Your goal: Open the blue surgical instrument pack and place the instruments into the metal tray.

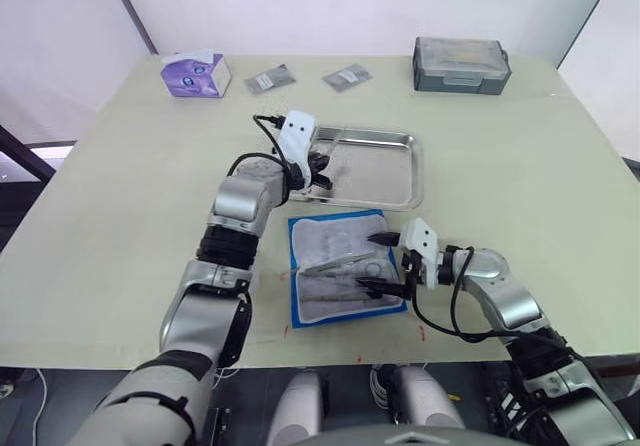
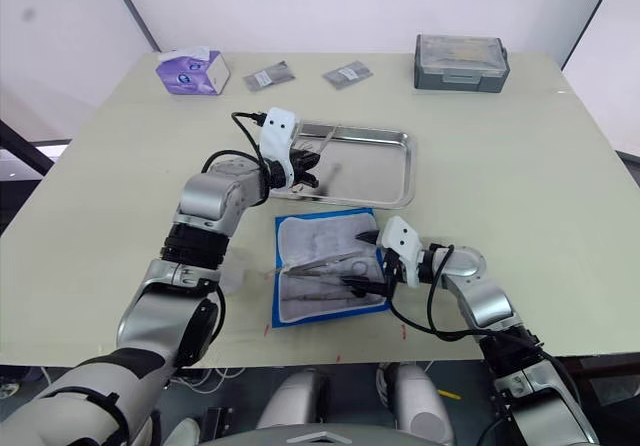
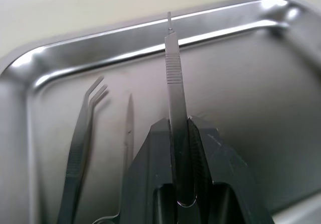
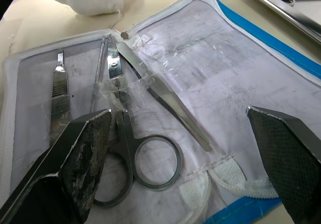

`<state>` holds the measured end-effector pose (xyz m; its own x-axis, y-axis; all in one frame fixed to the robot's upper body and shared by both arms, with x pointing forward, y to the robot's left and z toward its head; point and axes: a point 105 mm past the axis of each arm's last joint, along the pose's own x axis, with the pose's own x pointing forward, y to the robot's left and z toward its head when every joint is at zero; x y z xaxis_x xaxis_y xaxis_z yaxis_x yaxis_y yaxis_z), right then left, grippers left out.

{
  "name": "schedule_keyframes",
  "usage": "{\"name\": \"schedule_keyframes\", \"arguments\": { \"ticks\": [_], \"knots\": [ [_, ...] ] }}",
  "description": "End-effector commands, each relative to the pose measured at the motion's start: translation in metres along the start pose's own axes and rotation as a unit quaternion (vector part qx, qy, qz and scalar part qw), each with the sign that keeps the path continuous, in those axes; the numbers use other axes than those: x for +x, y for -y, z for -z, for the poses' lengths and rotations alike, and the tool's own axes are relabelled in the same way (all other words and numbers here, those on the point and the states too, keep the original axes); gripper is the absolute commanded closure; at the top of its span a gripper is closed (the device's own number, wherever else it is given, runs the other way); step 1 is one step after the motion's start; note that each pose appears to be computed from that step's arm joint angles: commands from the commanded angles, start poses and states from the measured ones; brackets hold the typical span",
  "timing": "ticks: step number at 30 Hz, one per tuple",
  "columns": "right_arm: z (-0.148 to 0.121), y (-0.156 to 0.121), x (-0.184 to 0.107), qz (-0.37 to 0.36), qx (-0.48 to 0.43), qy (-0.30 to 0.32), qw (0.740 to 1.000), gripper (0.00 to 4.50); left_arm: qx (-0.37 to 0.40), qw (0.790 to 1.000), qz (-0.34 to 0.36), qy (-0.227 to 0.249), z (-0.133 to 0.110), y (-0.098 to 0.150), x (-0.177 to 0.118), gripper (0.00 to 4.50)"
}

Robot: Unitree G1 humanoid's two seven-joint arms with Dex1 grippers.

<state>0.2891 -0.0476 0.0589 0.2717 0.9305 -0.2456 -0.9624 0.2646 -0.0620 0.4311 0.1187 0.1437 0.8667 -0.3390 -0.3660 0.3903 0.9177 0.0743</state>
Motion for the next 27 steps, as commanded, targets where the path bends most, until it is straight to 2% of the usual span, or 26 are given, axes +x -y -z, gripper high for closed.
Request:
{"name": "schedule_keyframes", "arguments": {
  "ticks": [1, 6, 10, 17, 18, 22, 25, 27],
  "knots": [
    [0.042, -0.012, 0.002, -0.013, 0.064, -0.066, 0.996, 0.0, -0.016, 0.999, -0.036, -0.008, -0.006, -0.005, 0.003, 4.47],
    [0.041, -0.012, 0.003, -0.013, 0.063, -0.064, 0.996, 0.0, -0.01, 0.998, -0.043, -0.034, 0.005, -0.001, 0.012, 4.47],
    [0.04, -0.012, 0.003, -0.011, 0.064, -0.064, 0.996, 0.0, -0.018, 0.998, -0.043, -0.031, 0.005, 0.001, 0.015, 4.47],
    [0.041, -0.012, 0.002, -0.009, 0.064, -0.064, 0.996, 0.0, -0.015, 0.998, -0.047, -0.026, 0.003, 0.0, 0.015, 1.45],
    [0.041, -0.012, 0.002, -0.009, 0.064, -0.064, 0.996, 0.0, -0.014, 0.999, -0.046, -0.023, 0.002, 0.001, 0.014, 1.29],
    [0.042, -0.012, 0.002, -0.008, 0.064, -0.064, 0.996, 0.0, -0.011, 0.999, -0.032, 0.01, -0.013, 0.002, 0.007, 1.29],
    [0.041, -0.011, 0.003, -0.008, 0.065, -0.063, 0.996, 0.0, 0.009, 0.997, 0.008, 0.072, -0.035, 0.007, -0.004, 1.29],
    [0.041, -0.011, 0.004, -0.008, 0.064, -0.062, 0.996, 0.0, 0.036, 0.983, 0.106, 0.144, -0.05, 0.02, -0.022, 1.29]
  ]
}}
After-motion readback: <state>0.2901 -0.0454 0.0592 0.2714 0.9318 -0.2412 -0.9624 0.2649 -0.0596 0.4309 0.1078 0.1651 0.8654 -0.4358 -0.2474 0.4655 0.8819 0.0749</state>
